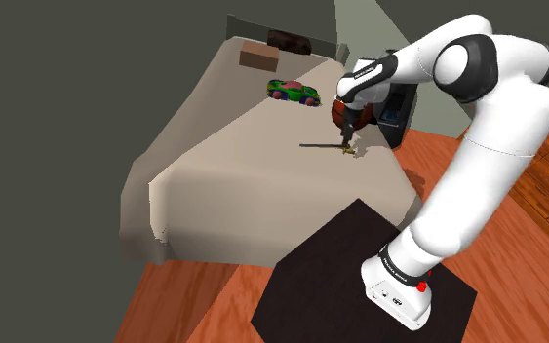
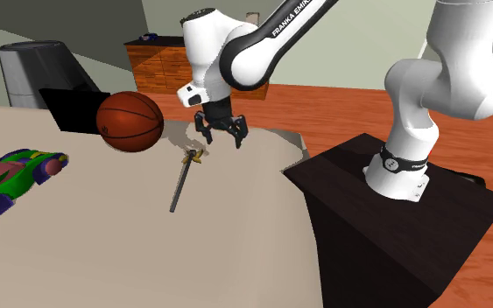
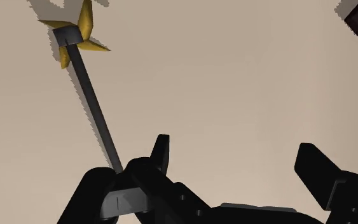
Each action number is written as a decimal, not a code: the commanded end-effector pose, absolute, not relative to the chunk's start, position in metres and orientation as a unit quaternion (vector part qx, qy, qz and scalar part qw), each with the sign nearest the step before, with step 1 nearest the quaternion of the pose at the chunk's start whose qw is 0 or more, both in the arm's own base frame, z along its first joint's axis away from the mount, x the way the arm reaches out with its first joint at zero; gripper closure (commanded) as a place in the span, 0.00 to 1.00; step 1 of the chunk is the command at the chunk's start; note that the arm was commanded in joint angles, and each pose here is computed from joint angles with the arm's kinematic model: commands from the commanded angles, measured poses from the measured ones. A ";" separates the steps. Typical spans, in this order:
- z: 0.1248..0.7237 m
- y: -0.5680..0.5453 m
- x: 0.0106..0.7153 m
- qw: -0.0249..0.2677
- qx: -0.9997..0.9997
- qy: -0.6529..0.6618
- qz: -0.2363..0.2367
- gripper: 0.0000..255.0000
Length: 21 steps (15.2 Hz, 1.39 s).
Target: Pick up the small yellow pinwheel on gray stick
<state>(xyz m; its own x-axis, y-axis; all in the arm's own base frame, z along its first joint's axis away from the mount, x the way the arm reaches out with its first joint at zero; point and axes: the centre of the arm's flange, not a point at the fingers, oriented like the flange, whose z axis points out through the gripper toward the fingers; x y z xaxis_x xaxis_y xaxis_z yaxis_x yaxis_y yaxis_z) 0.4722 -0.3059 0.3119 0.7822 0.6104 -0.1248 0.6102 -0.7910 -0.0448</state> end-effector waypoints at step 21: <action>0.174 -0.396 0.584 -0.013 -0.892 -0.443 0.088 0.00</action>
<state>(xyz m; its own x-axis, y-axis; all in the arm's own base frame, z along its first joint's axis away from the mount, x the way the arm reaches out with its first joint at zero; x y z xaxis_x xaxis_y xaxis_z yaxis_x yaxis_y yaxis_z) 0.5839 -0.3954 0.1782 0.5926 0.7877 -0.1683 0.7923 -0.6077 -0.0547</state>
